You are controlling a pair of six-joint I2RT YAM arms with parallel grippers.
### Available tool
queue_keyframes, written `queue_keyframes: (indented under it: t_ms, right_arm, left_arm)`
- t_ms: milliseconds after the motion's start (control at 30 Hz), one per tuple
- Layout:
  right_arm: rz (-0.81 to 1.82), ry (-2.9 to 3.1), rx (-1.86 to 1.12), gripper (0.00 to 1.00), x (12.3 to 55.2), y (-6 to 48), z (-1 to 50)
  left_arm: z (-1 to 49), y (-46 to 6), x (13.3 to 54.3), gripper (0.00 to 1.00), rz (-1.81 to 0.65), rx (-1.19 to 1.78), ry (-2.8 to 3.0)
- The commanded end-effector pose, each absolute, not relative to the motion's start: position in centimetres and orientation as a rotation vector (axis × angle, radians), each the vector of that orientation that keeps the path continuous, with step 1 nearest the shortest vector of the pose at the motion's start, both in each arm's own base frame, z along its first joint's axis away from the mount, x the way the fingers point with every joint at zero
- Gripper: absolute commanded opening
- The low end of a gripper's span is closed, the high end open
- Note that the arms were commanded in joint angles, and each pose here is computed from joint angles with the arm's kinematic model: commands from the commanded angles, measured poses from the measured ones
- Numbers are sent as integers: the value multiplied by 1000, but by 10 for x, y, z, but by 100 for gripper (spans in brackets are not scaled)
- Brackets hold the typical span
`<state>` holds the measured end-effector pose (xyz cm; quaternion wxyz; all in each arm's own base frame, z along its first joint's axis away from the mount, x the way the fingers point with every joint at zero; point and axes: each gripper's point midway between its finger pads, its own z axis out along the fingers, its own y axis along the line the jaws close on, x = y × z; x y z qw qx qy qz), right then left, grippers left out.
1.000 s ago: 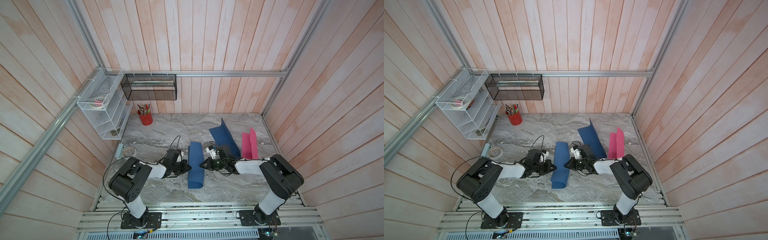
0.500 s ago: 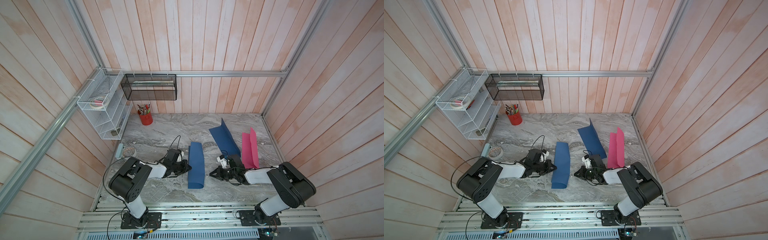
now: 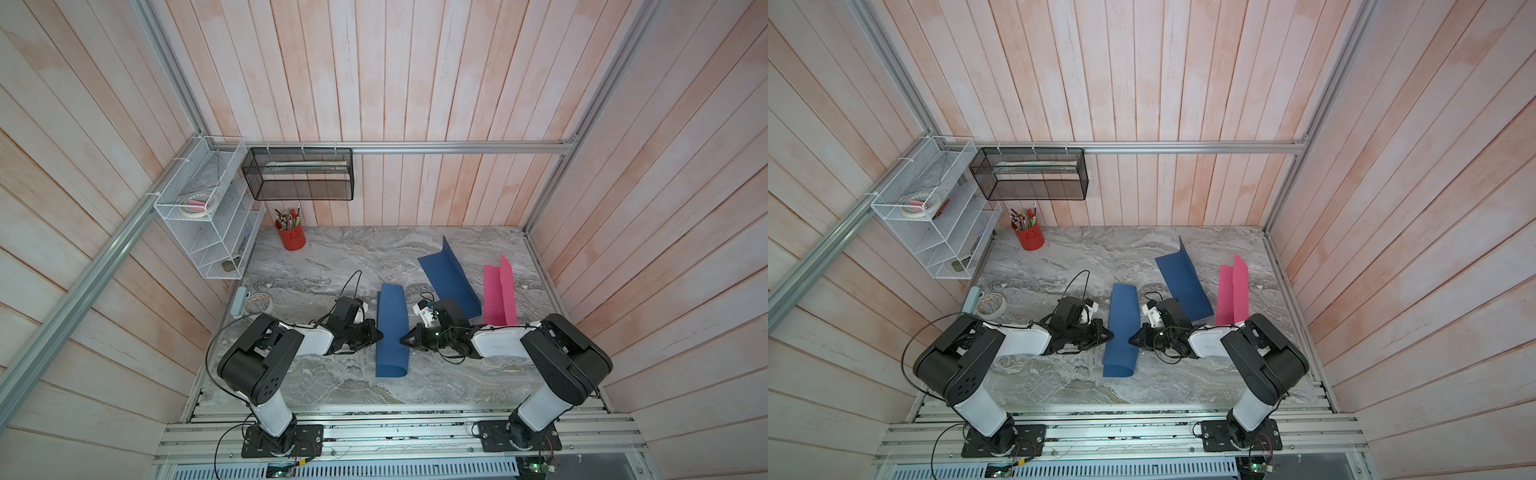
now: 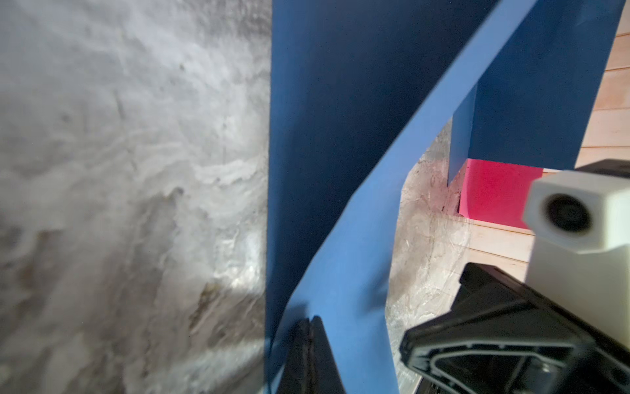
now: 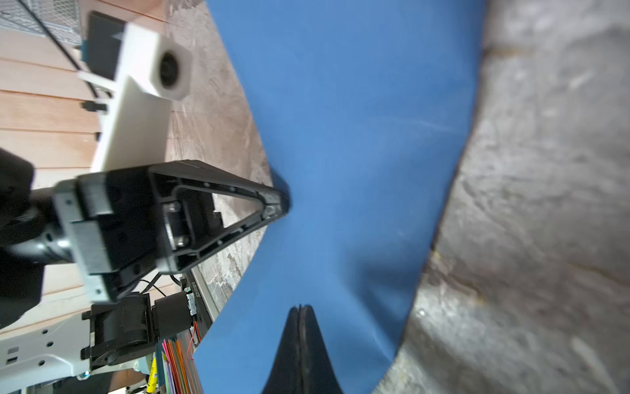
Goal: Fold the rectangular paper in half along the long edge
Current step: Fold the paper at the center of the board.
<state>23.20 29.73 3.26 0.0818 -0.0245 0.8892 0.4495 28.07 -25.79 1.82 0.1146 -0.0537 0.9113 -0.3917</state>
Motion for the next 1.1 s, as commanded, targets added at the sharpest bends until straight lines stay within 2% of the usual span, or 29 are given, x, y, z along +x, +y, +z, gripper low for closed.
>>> queue_keyframes:
  t_ms: [0, 300, 633, 800, 1067]
  right_arm:
    - [1302, 2719, 18, 0, 221, 283, 9]
    - [1206, 2771, 141, 0, 197, 233, -5]
    - [1315, 2639, -48, 0, 226, 284, 50]
    - [1337, 2687, -51, 0, 215, 293, 33]
    - [1240, 2810, 58, 0, 179, 256, -1]
  left_arm:
    - [-35, -226, 242, 0, -909, -244, 2910]
    - [-35, -225, 242, 0, -901, -246, 2913]
    - [-39, -227, 241, 0, -911, -251, 2918]
    - [-38, -227, 241, 0, -908, -250, 2918]
    - [-38, -226, 240, 0, -902, -247, 2920]
